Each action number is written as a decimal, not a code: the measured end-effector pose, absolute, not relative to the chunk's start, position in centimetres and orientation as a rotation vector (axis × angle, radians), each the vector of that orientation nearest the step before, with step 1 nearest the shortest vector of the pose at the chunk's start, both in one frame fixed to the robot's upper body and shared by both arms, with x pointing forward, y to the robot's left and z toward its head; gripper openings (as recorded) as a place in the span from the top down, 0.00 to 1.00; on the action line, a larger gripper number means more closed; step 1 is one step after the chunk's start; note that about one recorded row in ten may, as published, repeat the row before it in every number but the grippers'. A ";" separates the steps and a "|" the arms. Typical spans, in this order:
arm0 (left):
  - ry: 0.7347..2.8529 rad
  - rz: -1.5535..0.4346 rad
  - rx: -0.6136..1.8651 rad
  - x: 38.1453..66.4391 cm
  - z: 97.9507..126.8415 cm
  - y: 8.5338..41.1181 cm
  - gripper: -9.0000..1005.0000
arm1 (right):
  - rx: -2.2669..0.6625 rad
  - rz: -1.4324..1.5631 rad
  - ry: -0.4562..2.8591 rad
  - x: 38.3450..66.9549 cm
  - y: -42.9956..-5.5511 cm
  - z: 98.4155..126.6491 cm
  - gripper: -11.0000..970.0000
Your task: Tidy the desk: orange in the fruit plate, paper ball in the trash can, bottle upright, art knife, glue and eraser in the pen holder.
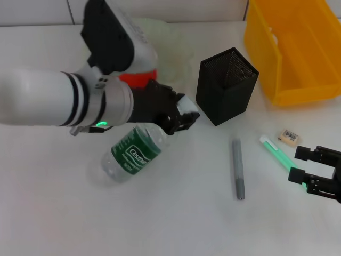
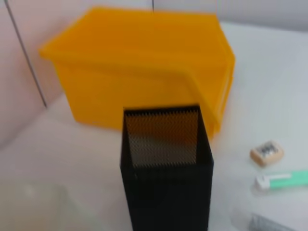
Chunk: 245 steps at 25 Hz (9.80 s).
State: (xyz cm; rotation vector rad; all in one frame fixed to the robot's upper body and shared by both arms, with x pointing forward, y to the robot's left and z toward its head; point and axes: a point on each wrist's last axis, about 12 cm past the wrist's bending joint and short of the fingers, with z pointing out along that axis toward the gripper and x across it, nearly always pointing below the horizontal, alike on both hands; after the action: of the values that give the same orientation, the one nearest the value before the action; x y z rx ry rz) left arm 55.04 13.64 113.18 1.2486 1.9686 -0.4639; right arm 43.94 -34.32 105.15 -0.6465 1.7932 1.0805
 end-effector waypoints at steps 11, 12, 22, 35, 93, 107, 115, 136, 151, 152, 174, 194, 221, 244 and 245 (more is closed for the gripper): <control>1.901 -0.494 1.108 53.3 114.6 15.9 0.55 | -0.666 1.085 1.775 44.7 -33.8 105.5 0.28; 1.884 -0.520 1.073 53.2 114.9 16.4 0.55 | -0.668 1.086 1.773 44.8 -33.8 105.5 0.28; 1.786 -0.609 0.982 52.4 115.4 19.0 0.56 | -0.674 1.090 1.760 45.3 -33.5 105.7 0.28; 1.677 -0.725 0.898 51.4 114.2 22.5 0.59 | -0.682 1.098 1.751 45.9 -32.8 105.8 0.28; 1.417 -1.259 0.926 44.8 106.4 27.4 0.14 | -0.949 0.465 2.488 54.2 -28.7 121.5 0.28; 1.419 -1.282 0.923 45.1 106.3 26.7 0.14 | -0.964 0.351 2.678 56.6 -24.9 116.2 0.28; 1.415 -1.285 0.923 45.2 106.3 26.5 0.14 | -1.019 0.364 2.688 58.1 -22.7 114.5 0.28; 1.416 -1.279 0.921 45.4 106.1 26.2 0.14 | -1.051 0.282 2.715 59.3 -20.4 113.1 0.46; 1.430 -1.255 0.925 45.9 106.1 26.2 0.14 | -1.075 0.258 2.727 59.8 -19.7 112.6 0.53; 1.432 -1.253 0.925 46.0 106.1 26.2 0.14 | -1.076 0.251 2.729 59.9 -19.7 112.6 0.55; 1.440 -1.235 0.929 46.5 106.1 26.0 0.14 | -1.084 0.229 2.739 60.0 -19.5 112.4 0.75; 1.445 -1.233 0.920 46.3 106.0 26.2 0.14 | -1.072 0.230 2.710 59.9 -20.1 113.0 0.80; 1.433 -1.243 0.897 46.2 106.2 26.3 0.14 | -0.573 0.895 1.478 59.3 -27.4 116.5 0.77; 1.419 -1.222 0.892 46.7 106.5 26.5 0.14 | -0.744 0.923 1.626 58.5 -27.4 117.4 0.48; 1.418 -1.222 0.892 46.7 106.5 26.5 0.14 | -0.798 0.916 1.687 58.2 -27.5 118.1 0.46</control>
State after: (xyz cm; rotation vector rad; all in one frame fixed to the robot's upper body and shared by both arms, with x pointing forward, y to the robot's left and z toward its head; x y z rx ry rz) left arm 46.69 26.50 106.55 0.8924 1.4181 -1.2217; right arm 58.22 -27.53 118.11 -0.7977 1.6872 0.9159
